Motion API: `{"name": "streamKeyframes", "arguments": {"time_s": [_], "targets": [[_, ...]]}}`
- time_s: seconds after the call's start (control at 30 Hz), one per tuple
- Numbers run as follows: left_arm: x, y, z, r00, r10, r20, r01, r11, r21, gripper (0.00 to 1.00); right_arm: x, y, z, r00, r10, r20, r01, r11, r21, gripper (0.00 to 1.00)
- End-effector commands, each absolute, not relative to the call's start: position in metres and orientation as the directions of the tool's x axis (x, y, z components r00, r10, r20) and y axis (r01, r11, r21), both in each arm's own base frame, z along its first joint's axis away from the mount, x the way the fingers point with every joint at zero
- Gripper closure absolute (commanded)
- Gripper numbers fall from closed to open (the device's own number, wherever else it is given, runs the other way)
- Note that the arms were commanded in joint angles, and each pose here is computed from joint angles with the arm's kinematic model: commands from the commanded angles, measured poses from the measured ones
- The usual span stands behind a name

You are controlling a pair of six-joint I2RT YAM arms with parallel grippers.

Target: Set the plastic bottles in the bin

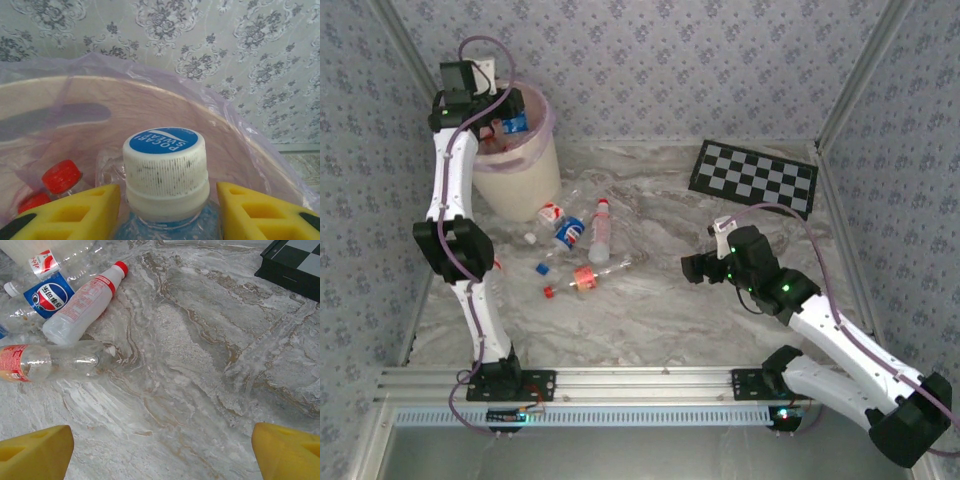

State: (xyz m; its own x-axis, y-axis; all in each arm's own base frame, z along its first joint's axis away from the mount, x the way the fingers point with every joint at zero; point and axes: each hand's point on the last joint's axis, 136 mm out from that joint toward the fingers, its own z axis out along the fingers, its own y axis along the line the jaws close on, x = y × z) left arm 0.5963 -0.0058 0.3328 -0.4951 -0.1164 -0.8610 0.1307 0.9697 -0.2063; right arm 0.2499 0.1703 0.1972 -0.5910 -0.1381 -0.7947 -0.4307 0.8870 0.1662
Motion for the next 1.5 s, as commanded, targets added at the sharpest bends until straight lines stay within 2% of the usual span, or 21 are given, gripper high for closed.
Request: {"name": "streamKeyframes", "arguments": {"time_s": [0.0, 0.17, 0.4, 0.63, 0.77, 0.97, 1.07, 1.2, 1.47], "targets": [[0.579, -0.032, 0.269, -0.671, -0.088, -0.736, 0.163, 0.951, -0.262, 0.91, 0.251, 0.171, 0.195, -0.602, -0.118, -0.790, -0.422, 0.887, 0.190, 0.06], [0.577, -0.043, 0.251, -0.722, -0.122, -0.681, 0.179, 0.918, -0.354, 0.86, 0.252, 0.173, 0.193, -0.609, -0.121, -0.784, -0.422, 0.886, 0.192, 0.06], [0.570, -0.058, 0.231, -0.792, -0.185, -0.582, 0.171, 0.848, -0.501, 0.85, 0.251, 0.173, 0.186, -0.624, -0.116, -0.773, -0.413, 0.889, 0.200, 0.06], [0.569, -0.031, 0.264, -0.694, -0.240, -0.679, 0.103, 0.900, -0.424, 0.82, 0.252, 0.173, 0.187, -0.624, -0.117, -0.772, -0.415, 0.888, 0.200, 0.06], [0.560, -0.012, 0.285, -0.649, -0.190, -0.736, 0.070, 0.949, -0.306, 0.68, 0.254, 0.176, 0.185, -0.625, -0.115, -0.772, -0.417, 0.885, 0.206, 0.06], [0.541, 0.002, 0.306, -0.619, -0.125, -0.776, 0.050, 0.979, -0.198, 0.26, 0.259, 0.182, 0.182, -0.635, -0.121, -0.763, -0.426, 0.879, 0.215, 0.06], [0.536, 0.006, 0.323, -0.593, -0.103, -0.799, 0.048, 0.986, -0.163, 0.15, 0.261, 0.185, 0.183, -0.640, -0.128, -0.758, -0.428, 0.878, 0.213, 0.06], [0.529, 0.007, 0.349, -0.565, -0.088, -0.820, 0.052, 0.988, -0.142, 0.10, 0.266, 0.187, 0.180, -0.655, -0.133, -0.743, -0.418, 0.884, 0.210, 0.06], [0.508, -0.015, 0.388, -0.533, -0.121, -0.838, 0.131, 0.966, -0.222, 0.13, 0.273, 0.193, 0.178, -0.665, -0.131, -0.735, -0.418, 0.882, 0.220, 0.06]]}}
